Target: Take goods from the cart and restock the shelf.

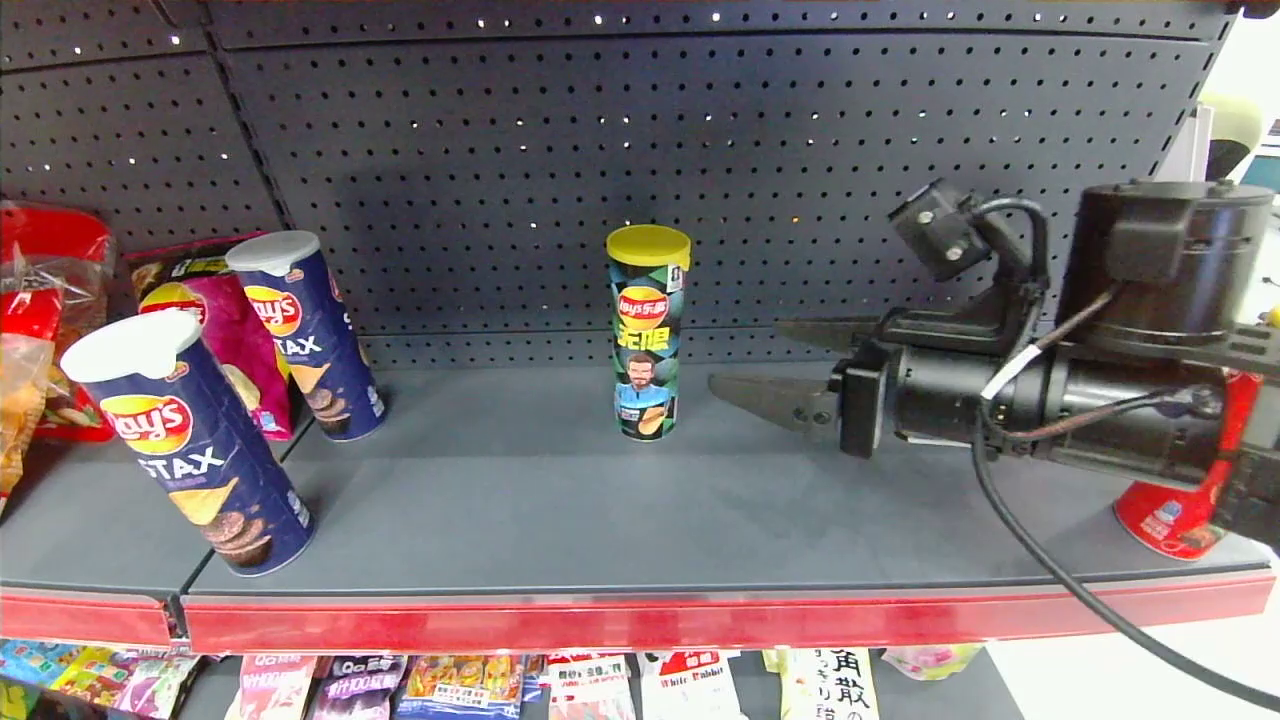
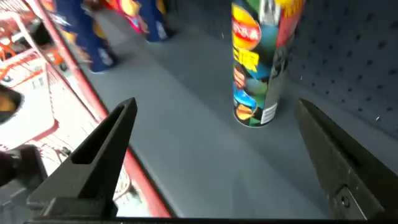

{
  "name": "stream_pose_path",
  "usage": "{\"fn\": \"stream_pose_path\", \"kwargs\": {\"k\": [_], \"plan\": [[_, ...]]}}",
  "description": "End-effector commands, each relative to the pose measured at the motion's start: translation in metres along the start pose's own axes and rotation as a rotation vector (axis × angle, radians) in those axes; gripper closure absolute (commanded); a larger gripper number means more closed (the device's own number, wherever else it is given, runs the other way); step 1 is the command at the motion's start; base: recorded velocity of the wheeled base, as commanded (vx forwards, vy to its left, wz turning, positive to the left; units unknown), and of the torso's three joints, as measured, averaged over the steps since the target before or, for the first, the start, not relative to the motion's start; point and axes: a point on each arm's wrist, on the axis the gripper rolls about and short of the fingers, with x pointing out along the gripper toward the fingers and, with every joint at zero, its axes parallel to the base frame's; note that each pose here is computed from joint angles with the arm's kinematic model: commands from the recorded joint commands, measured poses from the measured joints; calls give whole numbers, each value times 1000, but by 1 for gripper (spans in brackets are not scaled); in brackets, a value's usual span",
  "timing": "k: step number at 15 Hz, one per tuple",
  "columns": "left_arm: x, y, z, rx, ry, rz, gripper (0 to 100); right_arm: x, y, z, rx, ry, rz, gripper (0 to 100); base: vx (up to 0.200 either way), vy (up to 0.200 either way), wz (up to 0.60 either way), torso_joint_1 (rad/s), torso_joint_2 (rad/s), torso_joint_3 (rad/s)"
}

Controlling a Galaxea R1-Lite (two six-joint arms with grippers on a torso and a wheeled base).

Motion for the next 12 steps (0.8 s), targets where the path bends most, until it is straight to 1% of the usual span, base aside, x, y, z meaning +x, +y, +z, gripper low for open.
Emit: {"fn": "stream_pose_path", "kwargs": {"k": [1,3,6,9,12], "plan": [[3,1,2,0,1,5,100,29,-18,-16,27,61,-26,0,0,0,0,0,0,0],[4,1,4,2,-6,10,100,46,-38,-15,35,56,-68,0,0,0,0,0,0,0],[4,2,5,1,-6,12,100,68,-56,-16,36,50,-89,0,0,0,0,0,0,0],[4,2,6,3,-11,19,100,91,-66,-11,26,21,-90,0,0,0,0,0,0,0],[3,2,7,3,-15,27,100,103,-69,-6,16,-5,-81,0,0,0,0,0,0,0]]}}
